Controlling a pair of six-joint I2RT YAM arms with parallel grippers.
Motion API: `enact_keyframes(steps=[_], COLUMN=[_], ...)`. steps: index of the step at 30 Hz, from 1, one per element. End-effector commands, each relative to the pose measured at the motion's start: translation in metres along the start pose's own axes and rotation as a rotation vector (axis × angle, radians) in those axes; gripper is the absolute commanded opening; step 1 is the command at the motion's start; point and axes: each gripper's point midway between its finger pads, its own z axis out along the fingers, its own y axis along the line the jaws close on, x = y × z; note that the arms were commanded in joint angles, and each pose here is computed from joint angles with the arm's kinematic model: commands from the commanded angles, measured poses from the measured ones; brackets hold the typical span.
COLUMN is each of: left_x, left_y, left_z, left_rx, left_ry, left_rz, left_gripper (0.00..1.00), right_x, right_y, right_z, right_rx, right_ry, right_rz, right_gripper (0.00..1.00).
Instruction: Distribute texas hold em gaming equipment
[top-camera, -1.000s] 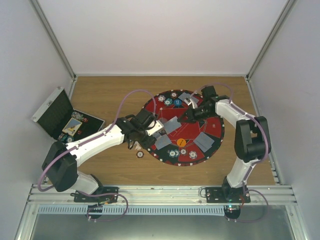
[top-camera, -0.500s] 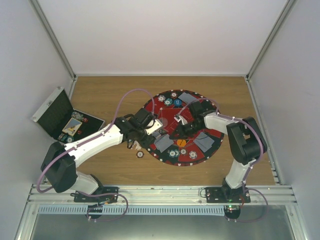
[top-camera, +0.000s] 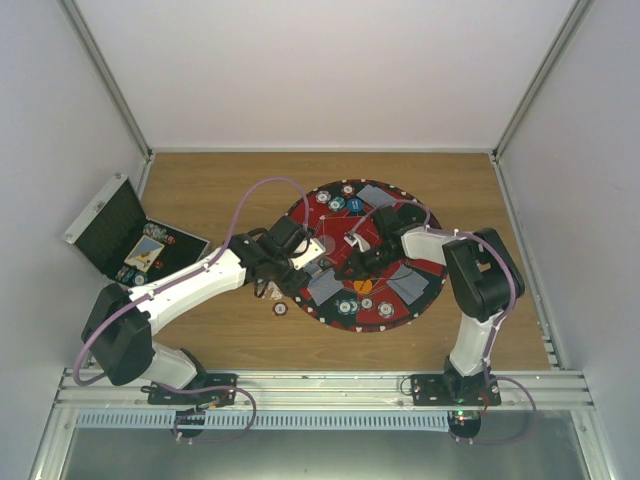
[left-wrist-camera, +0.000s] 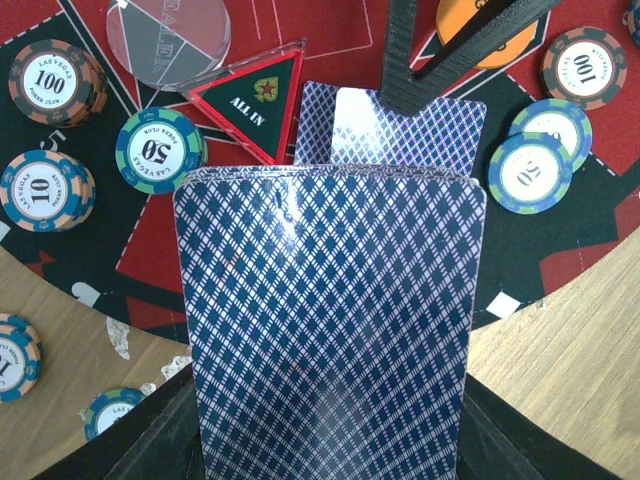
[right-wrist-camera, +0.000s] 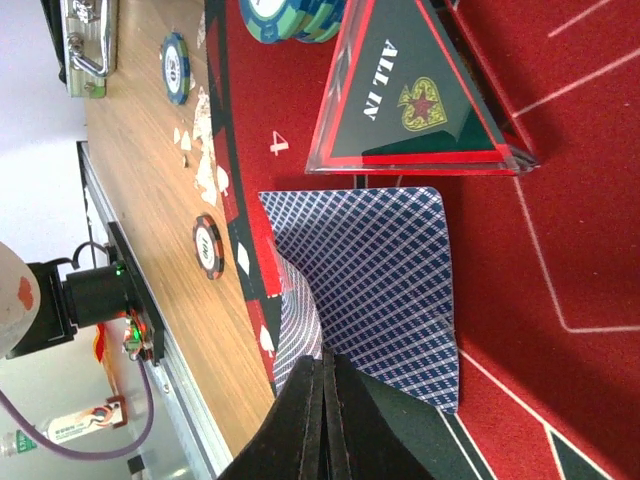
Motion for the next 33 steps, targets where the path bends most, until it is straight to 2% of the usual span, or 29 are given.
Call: enact_keyframes(steps=[1, 6, 18, 22, 28, 33], left_x=[-0.011, -0.010, -0.008, -0.008, -0.007, -0.010], left_y=[0.002, 0.001, 0.002, 0.002, 0.002, -0.003], left_z=[-0.009, -0.008, -0.007, -0.007, -0.008, -0.007], left_rx=[-0.004, -0.003, -0.005, -0.005, -0.008, 0.005], left_ry=[-0.056, -0.054, -0.047, -0.047, -0.046, -0.044], left_rz=[0.006, 0.006, 0.006, 0.005, 0.011, 0.036], left_gripper=[0.55, 0.55, 0.54, 0.55, 0.55, 0.54], right_x=[0.005, 0.008, 0.009, 0.006, -0.013, -0.042], right_y=[-0.008, -0.010, -0.011, -0.009, -0.010, 0.014], right_z=[0.008, 0.009, 0.002, -0.005, -0.037, -0.076], right_rx=[0.009, 0.015, 0.064, 0.102, 0.178, 0.170], right_ry=[0.020, 0.028, 0.025, 0.018, -0.036, -0.100], right_rz=[0.016, 0.020, 0.006, -0.017, -0.043, -0.112], right_gripper=[0.00, 0.01, 0.21, 0.33, 0.58, 0.69])
